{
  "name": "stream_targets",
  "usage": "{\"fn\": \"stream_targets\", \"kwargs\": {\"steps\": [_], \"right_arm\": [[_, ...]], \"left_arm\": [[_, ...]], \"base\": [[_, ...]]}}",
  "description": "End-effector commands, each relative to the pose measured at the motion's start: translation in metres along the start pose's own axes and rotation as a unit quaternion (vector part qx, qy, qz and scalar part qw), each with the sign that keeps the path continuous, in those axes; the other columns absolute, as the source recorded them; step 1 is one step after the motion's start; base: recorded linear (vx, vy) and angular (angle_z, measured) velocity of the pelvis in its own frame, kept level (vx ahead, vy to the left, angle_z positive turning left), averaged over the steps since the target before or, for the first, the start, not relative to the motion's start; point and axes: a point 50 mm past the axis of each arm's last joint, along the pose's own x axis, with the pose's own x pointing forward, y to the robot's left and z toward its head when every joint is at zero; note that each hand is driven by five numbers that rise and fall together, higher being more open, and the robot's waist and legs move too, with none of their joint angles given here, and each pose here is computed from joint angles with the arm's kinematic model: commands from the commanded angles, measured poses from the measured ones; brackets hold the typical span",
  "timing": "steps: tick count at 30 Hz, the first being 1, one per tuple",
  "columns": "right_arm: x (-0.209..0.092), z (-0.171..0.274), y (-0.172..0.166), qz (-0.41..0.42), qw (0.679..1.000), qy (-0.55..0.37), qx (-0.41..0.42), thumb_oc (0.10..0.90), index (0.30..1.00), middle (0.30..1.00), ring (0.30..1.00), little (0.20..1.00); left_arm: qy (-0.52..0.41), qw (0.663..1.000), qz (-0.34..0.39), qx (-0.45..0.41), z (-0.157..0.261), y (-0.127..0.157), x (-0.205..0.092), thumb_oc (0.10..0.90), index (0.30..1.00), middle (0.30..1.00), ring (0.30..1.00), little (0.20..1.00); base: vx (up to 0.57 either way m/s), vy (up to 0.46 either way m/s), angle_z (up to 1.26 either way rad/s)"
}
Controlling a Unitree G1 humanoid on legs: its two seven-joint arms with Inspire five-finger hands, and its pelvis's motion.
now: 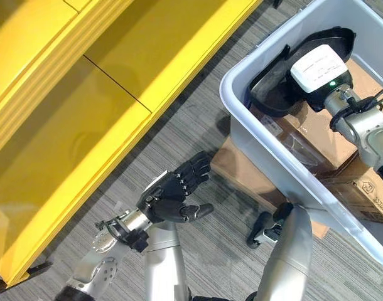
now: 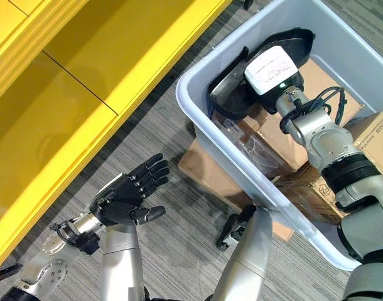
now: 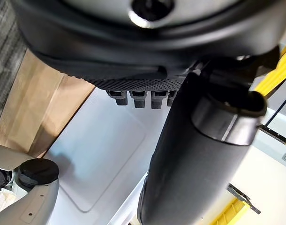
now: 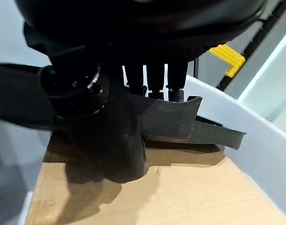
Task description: Move parts from the plastic box to the shelf.
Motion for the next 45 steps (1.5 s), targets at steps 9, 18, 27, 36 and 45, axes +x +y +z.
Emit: {"fn": "stream_targets", "kwargs": {"steps": [9, 18, 27, 36, 45], "right_arm": [[-0.009, 0.002, 0.048, 0.044, 0.998, 0.030, 0.015, 0.400, 0.300, 0.300, 0.300, 0.300], [-0.018, 0.014, 0.027, -0.023, 0.995, 0.020, 0.090, 0.400, 0.300, 0.300, 0.300, 0.300], [-0.061, 0.040, 0.049, -0.018, 0.969, 0.042, 0.243, 0.400, 0.300, 0.300, 0.300, 0.300], [-0.103, 0.060, 0.071, 0.034, 0.947, 0.053, 0.314, 0.400, 0.300, 0.300, 0.300, 0.300], [-0.118, 0.061, 0.072, 0.179, 0.888, 0.014, 0.423, 0.400, 0.300, 0.300, 0.300, 0.300]], "left_arm": [[-0.094, 0.989, -0.115, 0.011, 0.036, -0.026, 0.026, 0.900, 1.000, 1.000, 1.000, 1.000], [-0.092, 0.991, -0.101, 0.005, 0.036, -0.026, 0.026, 0.900, 1.000, 1.000, 1.000, 1.000], [-0.093, 0.994, -0.060, 0.010, 0.030, -0.020, 0.021, 0.900, 1.000, 1.000, 1.000, 1.000], [-0.070, 0.997, 0.001, -0.012, 0.013, -0.009, 0.001, 0.900, 1.000, 1.000, 1.000, 1.000], [-0.067, 0.981, 0.047, 0.177, 0.030, -0.003, -0.013, 0.900, 1.000, 1.000, 1.000, 1.000]], "base": [[-0.03, 0.020, 0.00], [-0.04, 0.091, -0.07], [0.02, 0.073, -0.03], [0.18, 0.085, 0.00], [0.11, 0.067, -0.13]]}}
